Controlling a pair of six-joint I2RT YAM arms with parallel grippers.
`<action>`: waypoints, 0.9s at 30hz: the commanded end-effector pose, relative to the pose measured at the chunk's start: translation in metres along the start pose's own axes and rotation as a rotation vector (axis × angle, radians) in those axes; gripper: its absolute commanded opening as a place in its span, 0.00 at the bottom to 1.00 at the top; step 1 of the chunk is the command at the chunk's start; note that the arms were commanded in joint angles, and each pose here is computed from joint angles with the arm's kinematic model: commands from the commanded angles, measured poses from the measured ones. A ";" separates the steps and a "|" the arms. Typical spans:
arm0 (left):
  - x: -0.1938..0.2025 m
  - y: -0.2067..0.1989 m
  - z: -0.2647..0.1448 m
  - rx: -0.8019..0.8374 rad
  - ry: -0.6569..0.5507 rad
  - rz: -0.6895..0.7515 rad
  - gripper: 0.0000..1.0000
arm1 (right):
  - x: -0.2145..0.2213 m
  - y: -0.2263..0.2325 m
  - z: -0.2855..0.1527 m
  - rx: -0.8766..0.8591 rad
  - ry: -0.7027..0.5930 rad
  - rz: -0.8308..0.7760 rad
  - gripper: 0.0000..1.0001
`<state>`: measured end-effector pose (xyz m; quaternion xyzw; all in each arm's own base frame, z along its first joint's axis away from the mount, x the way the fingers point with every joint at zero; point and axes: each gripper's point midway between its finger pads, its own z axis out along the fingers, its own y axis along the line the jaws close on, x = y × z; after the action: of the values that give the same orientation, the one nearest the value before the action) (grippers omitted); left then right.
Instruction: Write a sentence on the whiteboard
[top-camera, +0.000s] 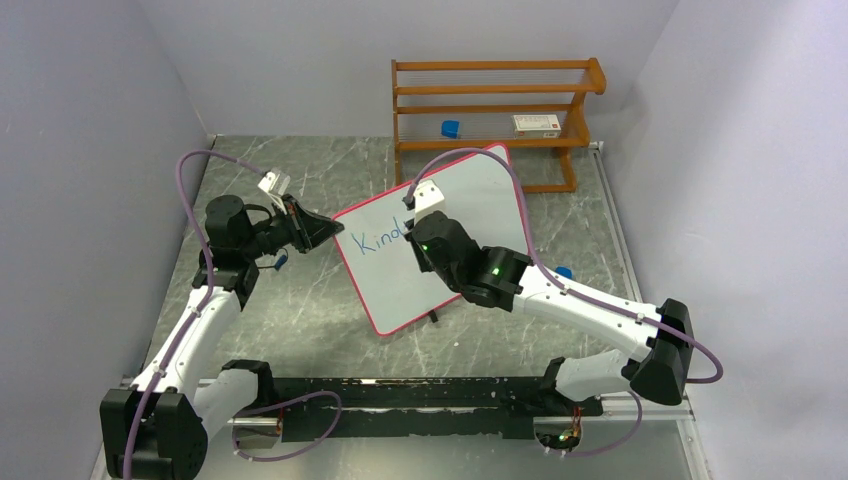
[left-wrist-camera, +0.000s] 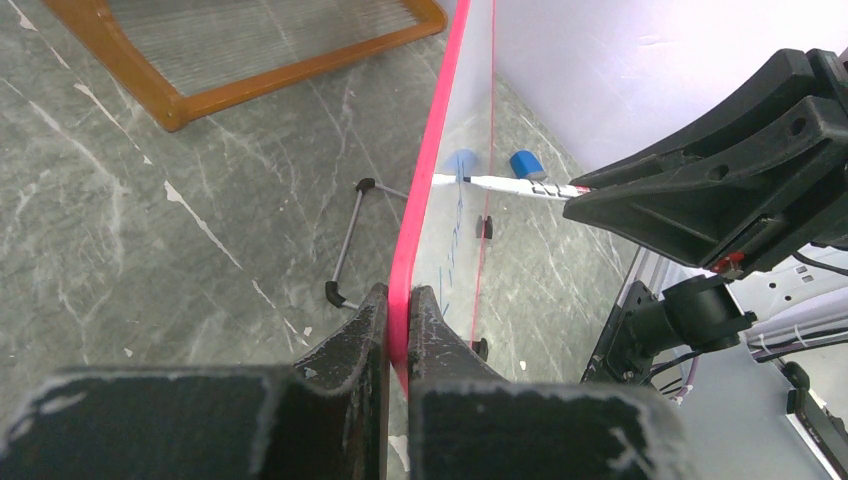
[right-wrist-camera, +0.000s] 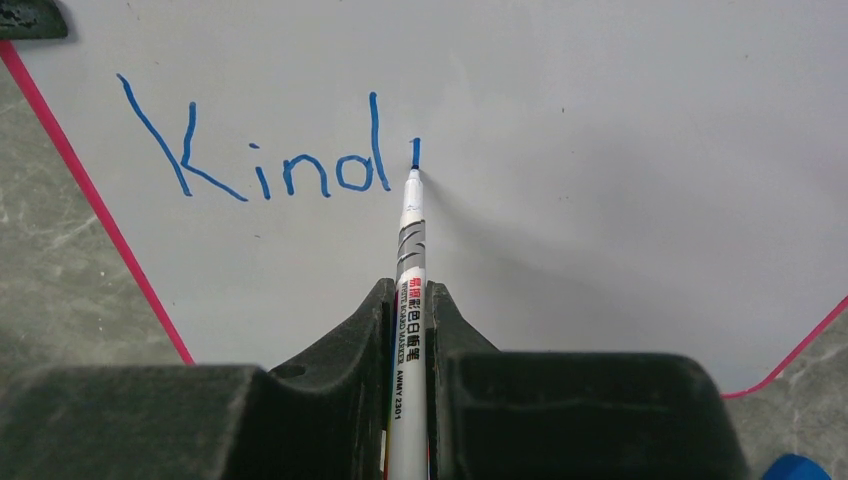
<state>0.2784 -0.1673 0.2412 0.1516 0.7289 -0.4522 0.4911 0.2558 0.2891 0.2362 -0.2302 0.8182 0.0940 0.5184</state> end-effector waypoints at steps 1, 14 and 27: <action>0.011 0.010 0.001 -0.030 0.033 0.004 0.05 | 0.015 -0.003 -0.002 0.000 0.050 -0.006 0.00; 0.011 0.010 0.001 -0.031 0.035 0.002 0.05 | 0.009 -0.001 -0.002 -0.012 0.029 0.002 0.00; 0.011 0.010 0.001 -0.030 0.036 0.001 0.05 | -0.017 -0.004 0.001 0.020 -0.056 0.016 0.00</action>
<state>0.2785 -0.1673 0.2411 0.1515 0.7290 -0.4522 0.4910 0.2551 0.2891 0.2360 -0.2331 0.8180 0.0946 0.5173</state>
